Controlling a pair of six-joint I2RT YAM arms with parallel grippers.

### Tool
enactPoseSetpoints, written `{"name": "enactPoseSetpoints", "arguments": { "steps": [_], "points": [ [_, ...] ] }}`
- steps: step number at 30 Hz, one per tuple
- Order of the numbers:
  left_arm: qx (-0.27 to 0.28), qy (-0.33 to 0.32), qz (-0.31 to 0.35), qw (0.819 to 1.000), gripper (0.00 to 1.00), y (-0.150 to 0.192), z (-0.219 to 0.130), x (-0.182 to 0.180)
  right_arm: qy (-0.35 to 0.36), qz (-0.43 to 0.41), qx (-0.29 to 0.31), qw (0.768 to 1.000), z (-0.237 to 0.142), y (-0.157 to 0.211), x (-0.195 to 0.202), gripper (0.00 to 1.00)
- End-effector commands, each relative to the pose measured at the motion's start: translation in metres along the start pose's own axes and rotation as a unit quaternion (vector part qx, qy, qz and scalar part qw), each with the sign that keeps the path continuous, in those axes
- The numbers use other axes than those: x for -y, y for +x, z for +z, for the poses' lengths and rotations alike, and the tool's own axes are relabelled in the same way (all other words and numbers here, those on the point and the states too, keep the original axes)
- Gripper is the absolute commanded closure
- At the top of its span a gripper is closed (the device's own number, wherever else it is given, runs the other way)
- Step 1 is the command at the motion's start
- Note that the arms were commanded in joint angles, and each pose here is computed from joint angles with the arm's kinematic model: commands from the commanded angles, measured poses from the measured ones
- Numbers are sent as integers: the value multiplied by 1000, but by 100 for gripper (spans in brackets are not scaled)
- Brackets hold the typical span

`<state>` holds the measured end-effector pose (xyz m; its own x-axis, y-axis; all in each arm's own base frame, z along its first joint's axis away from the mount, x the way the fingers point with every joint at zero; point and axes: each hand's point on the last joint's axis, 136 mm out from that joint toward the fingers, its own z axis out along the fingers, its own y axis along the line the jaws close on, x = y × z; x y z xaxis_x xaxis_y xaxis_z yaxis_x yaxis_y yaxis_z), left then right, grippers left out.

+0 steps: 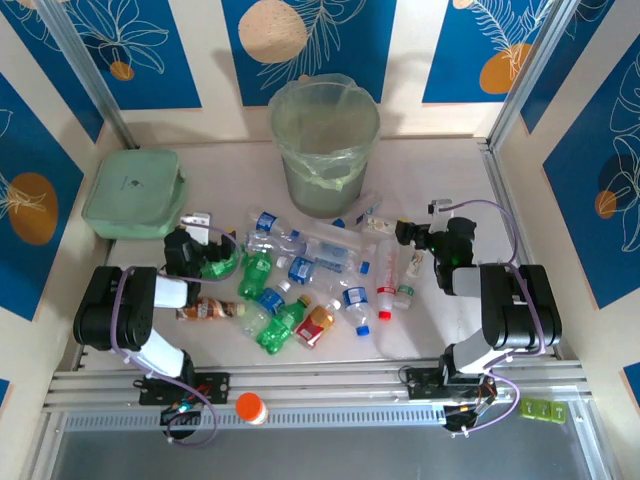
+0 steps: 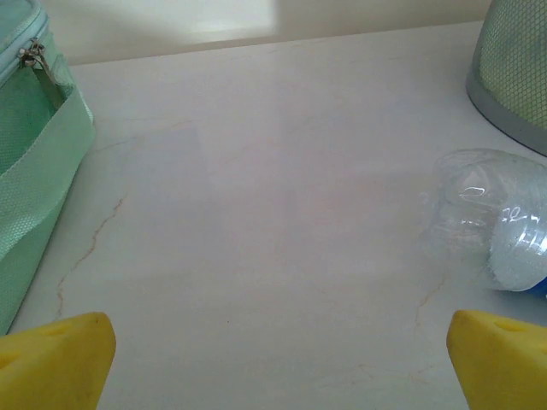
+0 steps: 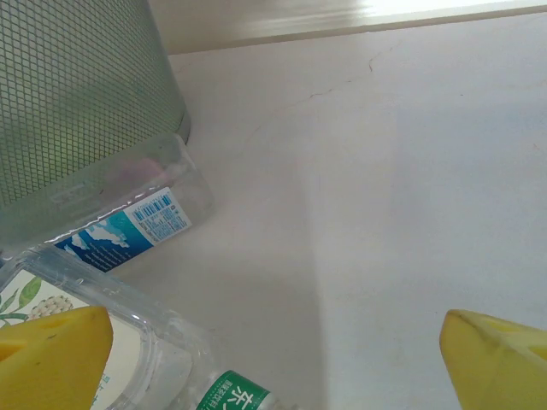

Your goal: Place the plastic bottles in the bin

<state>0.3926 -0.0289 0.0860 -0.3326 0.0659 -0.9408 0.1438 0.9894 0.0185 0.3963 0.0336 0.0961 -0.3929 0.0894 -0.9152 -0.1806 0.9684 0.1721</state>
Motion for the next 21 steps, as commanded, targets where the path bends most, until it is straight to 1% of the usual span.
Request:
{"name": "enactPoseSetpoints", "arguments": {
  "steps": [1, 21],
  "points": [
    [5, -4, 7, 1000, 1, -7, 2, 0, -2, -7, -2, 1000, 0, 1, -1, 1],
    [2, -4, 6, 1000, 1, -6, 2, 0, -3, -6, -2, 1000, 0, 1, -1, 1]
  ]
}}
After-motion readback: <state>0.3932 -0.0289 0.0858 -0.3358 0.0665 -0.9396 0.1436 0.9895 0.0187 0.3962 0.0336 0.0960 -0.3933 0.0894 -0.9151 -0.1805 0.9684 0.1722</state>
